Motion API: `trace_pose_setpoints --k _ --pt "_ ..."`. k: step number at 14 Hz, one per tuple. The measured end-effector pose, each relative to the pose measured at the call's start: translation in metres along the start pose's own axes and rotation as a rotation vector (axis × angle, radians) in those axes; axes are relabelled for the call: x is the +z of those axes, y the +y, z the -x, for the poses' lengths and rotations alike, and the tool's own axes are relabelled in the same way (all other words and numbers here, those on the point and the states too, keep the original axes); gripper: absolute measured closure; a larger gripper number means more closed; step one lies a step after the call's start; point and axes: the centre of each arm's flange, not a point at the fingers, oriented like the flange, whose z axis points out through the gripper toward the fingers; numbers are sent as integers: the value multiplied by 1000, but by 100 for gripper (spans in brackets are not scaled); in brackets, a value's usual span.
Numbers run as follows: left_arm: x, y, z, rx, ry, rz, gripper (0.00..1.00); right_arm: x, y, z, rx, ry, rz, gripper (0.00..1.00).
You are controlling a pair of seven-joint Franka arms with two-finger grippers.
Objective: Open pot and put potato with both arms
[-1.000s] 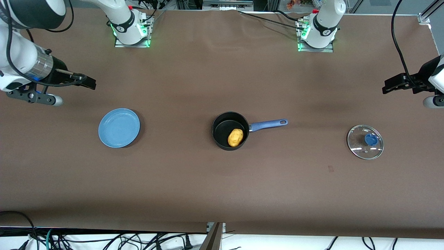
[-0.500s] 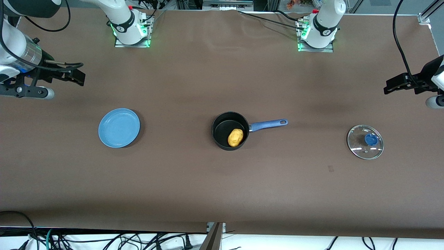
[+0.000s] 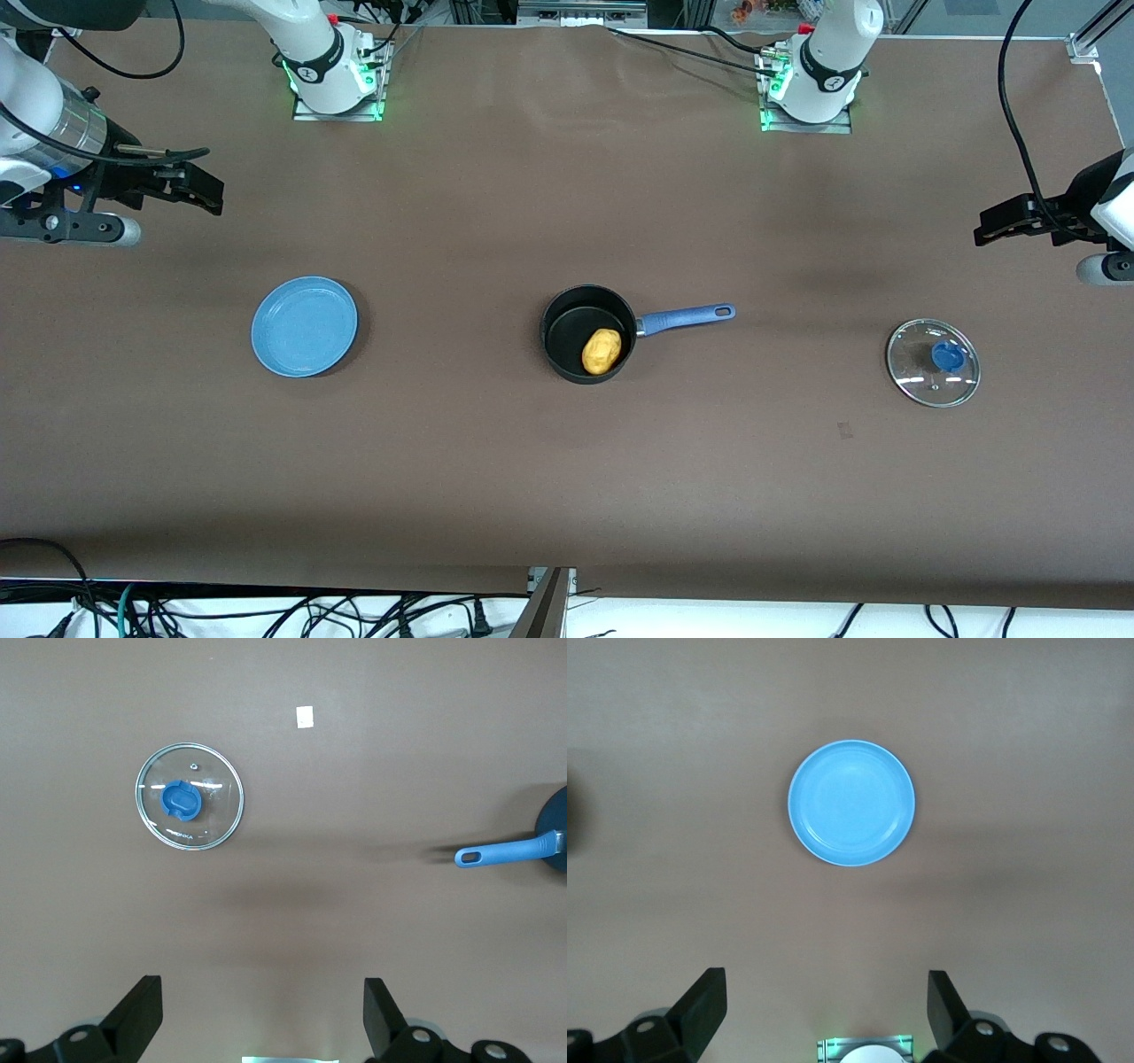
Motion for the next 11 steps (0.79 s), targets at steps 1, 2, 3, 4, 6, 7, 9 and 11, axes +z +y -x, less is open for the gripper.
trace_pose_setpoints --k 1,2,3,4,6,7,9,11 --pt "0 0 0 0 0 0 0 1 -4 1 -11 2 -4 0" --pt "0 0 0 0 0 0 0 1 -6 1 -26 6 -11 0" --pt "0 0 0 0 0 0 0 1 -4 -1 -48 12 -19 0" --pt "0 0 0 0 0 0 0 1 2 -3 -73 19 -28 0" --pt "0 0 0 0 0 0 0 1 19 -6 -91 27 -38 0" --pt "0 0 0 0 0 0 0 1 24 -7 -94 30 -40 0" --pt "0 0 0 -1 0 0 0 0 25 -8 -97 37 -41 0" --pt "0 0 0 -1 0 0 0 -4 23 -8 -100 49 -42 0"
